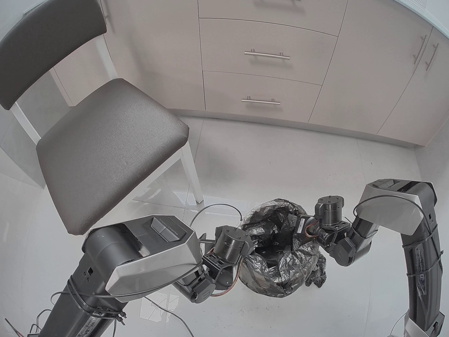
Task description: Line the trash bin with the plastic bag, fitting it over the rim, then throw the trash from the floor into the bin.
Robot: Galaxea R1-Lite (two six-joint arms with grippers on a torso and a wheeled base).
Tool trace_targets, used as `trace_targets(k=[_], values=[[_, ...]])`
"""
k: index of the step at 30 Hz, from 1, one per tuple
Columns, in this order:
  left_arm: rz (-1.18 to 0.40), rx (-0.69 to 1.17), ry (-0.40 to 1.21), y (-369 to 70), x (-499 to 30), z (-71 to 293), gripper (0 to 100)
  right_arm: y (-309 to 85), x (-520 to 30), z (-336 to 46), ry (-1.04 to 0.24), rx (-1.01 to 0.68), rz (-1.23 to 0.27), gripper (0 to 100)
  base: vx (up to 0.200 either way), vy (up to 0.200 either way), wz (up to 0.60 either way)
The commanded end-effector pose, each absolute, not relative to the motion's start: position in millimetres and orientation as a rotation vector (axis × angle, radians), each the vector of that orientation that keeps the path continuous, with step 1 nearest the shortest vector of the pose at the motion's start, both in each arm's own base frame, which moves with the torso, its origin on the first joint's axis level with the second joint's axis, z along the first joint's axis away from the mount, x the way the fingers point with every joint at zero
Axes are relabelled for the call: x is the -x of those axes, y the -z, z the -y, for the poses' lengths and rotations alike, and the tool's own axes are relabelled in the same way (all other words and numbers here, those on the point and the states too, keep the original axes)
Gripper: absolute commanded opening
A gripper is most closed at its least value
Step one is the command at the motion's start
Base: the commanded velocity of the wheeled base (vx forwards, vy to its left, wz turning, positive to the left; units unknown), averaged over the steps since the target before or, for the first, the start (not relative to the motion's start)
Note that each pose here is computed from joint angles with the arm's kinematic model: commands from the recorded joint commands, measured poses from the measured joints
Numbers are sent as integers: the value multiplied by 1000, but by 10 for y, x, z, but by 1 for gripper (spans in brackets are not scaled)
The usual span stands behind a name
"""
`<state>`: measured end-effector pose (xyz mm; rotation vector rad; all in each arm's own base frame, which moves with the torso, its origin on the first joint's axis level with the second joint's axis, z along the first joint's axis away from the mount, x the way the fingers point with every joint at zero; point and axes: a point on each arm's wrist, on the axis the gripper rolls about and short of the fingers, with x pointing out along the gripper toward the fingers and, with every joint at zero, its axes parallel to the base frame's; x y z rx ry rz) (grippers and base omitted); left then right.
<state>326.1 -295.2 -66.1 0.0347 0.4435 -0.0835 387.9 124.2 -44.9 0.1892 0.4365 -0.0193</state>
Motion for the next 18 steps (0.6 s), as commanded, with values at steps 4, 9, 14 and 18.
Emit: trace_targets(k=[4, 9, 14, 18], values=[[-392, 9, 97, 633, -3214, 2956, 100, 390, -3704, -1183, -22, -154, -486, 100, 0, 0, 0], [-375, 25, 103, 625, -3189, 2950, 100, 292, -3502, -1134, -189, -83, -549, 100, 0, 0, 0], [-380, 19, 102, 645, -3175, 2936, 100, 324, -3508, -1077, -178, -59, -573, 100, 0, 0, 0], [-384, 16, 100, 661, -3176, 2928, 100, 395, -3488, -987, -155, -5, -639, 100, 0, 0, 0]])
